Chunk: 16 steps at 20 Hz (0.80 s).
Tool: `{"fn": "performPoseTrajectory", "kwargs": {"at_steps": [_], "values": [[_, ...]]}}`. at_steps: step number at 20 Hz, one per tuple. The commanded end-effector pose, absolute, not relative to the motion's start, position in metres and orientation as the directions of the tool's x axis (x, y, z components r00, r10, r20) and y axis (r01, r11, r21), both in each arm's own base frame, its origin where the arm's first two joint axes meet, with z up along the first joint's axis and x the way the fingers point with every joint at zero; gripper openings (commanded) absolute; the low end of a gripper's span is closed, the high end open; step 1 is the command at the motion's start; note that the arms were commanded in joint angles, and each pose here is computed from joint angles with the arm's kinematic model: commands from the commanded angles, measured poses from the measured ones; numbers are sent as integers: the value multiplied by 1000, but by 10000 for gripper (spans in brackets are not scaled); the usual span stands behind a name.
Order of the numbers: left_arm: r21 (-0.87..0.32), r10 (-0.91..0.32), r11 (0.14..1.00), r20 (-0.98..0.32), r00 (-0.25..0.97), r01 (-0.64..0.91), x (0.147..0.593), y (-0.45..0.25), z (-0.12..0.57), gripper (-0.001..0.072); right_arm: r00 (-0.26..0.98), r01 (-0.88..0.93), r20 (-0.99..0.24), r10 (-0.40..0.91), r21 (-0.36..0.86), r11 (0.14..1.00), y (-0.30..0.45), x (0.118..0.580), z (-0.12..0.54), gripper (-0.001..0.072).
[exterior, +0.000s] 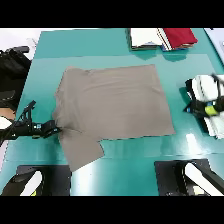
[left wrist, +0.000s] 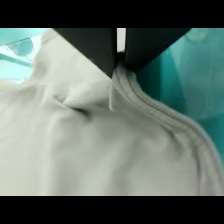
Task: Fold the shirts.
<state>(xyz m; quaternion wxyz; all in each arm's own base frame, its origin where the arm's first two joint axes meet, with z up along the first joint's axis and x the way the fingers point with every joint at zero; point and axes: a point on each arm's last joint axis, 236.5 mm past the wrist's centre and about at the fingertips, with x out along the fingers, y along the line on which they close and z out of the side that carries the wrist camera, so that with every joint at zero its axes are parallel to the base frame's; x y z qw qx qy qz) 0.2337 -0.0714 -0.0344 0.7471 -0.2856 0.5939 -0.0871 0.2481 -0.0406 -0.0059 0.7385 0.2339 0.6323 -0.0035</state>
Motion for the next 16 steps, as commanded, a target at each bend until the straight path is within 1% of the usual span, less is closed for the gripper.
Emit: {"fn": "performPoseTrajectory", "kwargs": {"at_steps": [1, 4, 6, 7, 9, 10, 11, 12, 14, 16], "values": [[-534, -465, 828, -825, 322, -172, 247, -69, -17, 31, 96, 437, -907, 410, 409, 801, -29, 199, -64, 544], [-535, -465, 828, -823, 326, -171, 249, -69, -15, 31, 46, 468, -870, 492, 454, 759, -5, 193, -90, 534], [-534, -462, 828, -823, 332, -171, 250, -69, -15, 31, 29, 447, -856, 517, 474, 759, 10, 201, -98, 505], [-534, -462, 828, -823, 332, -171, 250, -69, -15, 31, 17, 419, -859, 512, 471, 776, 16, 205, -100, 491], [-534, -462, 828, -823, 331, -171, 250, -69, -15, 31, -2, 342, -869, 495, 464, 817, 27, 216, -99, 312], [-534, -463, 828, -823, 330, -171, 250, -69, -15, 31, -1, 296, -875, 484, 462, 836, 33, 223, -94, 172], [-533, -461, 829, -822, 334, -167, 251, -68, -13, 31, 10, 251, -880, 475, 461, 851, 37, 231, -87, 56], [-533, -457, 832, -817, 352, -156, 256, -67, -6, 30, 38, 205, -886, 462, 459, 864, 41, 241, -77, 18], [-525, -435, 846, -784, 443, -98, 275, -63, 31, 30, 150, 101, -889, 432, 448, 888, 43, 271, -38, 18], [-493, -400, 870, -699, 593, 6, 298, -57, 106, 30, 352, -19, -852, 388, 408, 913, 40, 310, 35, 18]]}}
